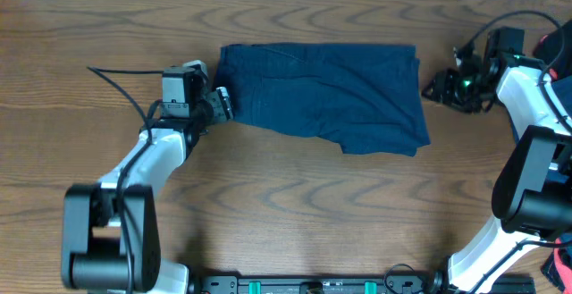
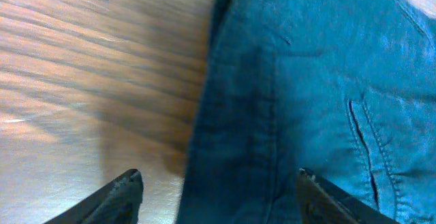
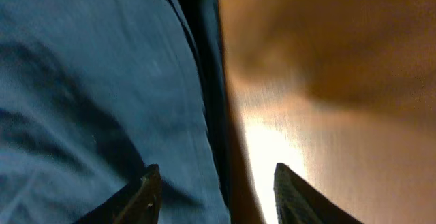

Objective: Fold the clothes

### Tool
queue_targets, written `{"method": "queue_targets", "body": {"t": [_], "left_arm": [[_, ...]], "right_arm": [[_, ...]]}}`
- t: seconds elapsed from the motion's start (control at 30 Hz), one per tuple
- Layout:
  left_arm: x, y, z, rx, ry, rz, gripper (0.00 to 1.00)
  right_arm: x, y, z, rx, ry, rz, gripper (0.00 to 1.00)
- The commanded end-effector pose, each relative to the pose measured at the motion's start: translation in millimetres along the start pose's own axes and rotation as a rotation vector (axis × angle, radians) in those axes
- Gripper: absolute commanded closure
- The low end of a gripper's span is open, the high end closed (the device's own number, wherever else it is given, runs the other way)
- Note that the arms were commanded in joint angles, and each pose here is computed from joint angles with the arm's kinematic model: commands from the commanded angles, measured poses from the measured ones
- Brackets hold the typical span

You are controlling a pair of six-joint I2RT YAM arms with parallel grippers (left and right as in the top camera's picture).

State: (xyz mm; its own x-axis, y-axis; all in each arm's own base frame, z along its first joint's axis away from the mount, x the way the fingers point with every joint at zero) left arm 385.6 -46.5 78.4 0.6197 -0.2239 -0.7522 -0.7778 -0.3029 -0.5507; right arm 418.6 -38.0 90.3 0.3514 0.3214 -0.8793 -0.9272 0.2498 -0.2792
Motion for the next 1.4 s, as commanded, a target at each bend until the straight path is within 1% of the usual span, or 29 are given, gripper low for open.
{"method": "queue_targets", "body": {"t": [0.0,0.1,0.17,0.3,0.33,0.4,0.43,0.47,0.5,0.53,0.57,0.6,0.63,0.8,0.97,1.13,1.17,1.2,1.23,1.27,1.3,1.37], "left_arm": [[11.5,11.1,-13.1,0.022,0.131,0.058,0.31],[15.2,11.0,-16.5,0.025,0.164,0.057,0.36],[15.1,10.6,-16.7,0.026,0.165,0.055,0.47],[15.1,11.3,-16.5,0.025,0.164,0.059,0.61],[15.1,11.3,-16.5,0.024,0.164,0.059,0.67],[15.1,11.3,-16.5,0.020,0.164,0.059,0.74],[15.1,11.3,-16.5,0.017,0.164,0.059,0.76],[15.1,11.3,-16.5,0.017,0.164,0.059,0.78],[15.1,11.3,-16.5,0.017,0.164,0.060,0.80],[15.1,11.3,-16.3,0.017,0.163,0.060,0.81],[15.1,11.5,-16.2,0.017,0.163,0.060,0.81],[14.8,11.8,-16.2,0.017,0.162,0.062,0.85],[14.4,12.1,-15.7,0.015,0.160,0.064,0.86],[5.7,10.9,1.7,-0.032,0.122,0.082,0.94],[-14.3,4.4,23.4,-0.096,0.077,0.081,0.94],[-41.0,-6.5,23.2,-0.083,0.072,0.040,0.93],[-44.6,-8.8,21.4,-0.079,0.076,0.029,0.89],[-47.7,-11.0,18.9,-0.073,0.081,0.019,0.76],[-50.4,-12.9,17.3,-0.069,0.084,0.009,0.62],[-52.6,-14.5,16.3,-0.066,0.085,0.001,0.53],[-53.9,-15.7,16.7,-0.066,0.083,-0.005,0.45],[-55.1,-16.6,17.3,-0.060,0.074,-0.011,0.38]], "right_arm": [[14.2,-12.0,15.6,-0.090,-0.031,-0.049,0.48],[32.0,-27.8,20.6,-0.101,-0.046,-0.116,0.51],[44.4,-37.0,22.0,-0.087,-0.058,-0.155,0.53],[67.8,-46.2,24.3,-0.041,-0.090,-0.196,0.56],[73.4,-47.7,24.4,-0.029,-0.096,-0.203,0.59],[80.0,-49.3,25.8,-0.019,-0.108,-0.212,0.63],[83.3,-49.5,27.2,-0.026,-0.116,-0.214,0.67],[84.1,-49.7,28.5,-0.030,-0.120,-0.215,0.73],[84.2,-50.1,29.5,-0.033,-0.122,-0.217,0.86],[82.7,-51.3,30.1,-0.044,-0.122,-0.222,0.93],[78.7,-53.7,30.0,-0.060,-0.120,-0.232,0.94],[73.2,-56.2,29.2,-0.066,-0.116,-0.240,0.96],[65.8,-59.6,27.4,-0.064,-0.112,-0.250,0.99],[27.5,-67.7,5.3,-0.005,-0.066,-0.279,0.99],[14.2,-59.5,-26.7,0.081,-0.029,-0.246,0.99],[14.5,-45.4,-34.1,0.063,-0.020,-0.182,0.99],[15.1,-43.3,-33.1,0.052,-0.023,-0.171,0.94],[15.6,-41.0,-32.4,0.040,-0.025,-0.160,0.81],[16.1,-39.2,-31.2,0.025,-0.029,-0.151,0.61],[16.8,-37.2,-29.7,0.011,-0.034,-0.142,0.53],[17.1,-35.1,-29.6,0.007,-0.034,-0.132,0.53],[16.8,-30.4,-28.9,0.019,-0.047,-0.110,0.53]]}}
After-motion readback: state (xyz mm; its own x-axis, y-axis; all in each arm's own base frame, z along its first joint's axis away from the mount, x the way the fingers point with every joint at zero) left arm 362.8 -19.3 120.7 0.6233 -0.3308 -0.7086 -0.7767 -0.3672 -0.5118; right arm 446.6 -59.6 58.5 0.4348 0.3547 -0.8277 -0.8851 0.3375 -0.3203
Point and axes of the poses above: each gripper's point midway between its finger pads, its own x axis out along the fingers, its own z axis along the line the jaws close on, y = z × x, the point moved 4 cm from there along -x, back along the fingers, and after that the axes turned 2 degrees about -x, right-handed, at the moved point
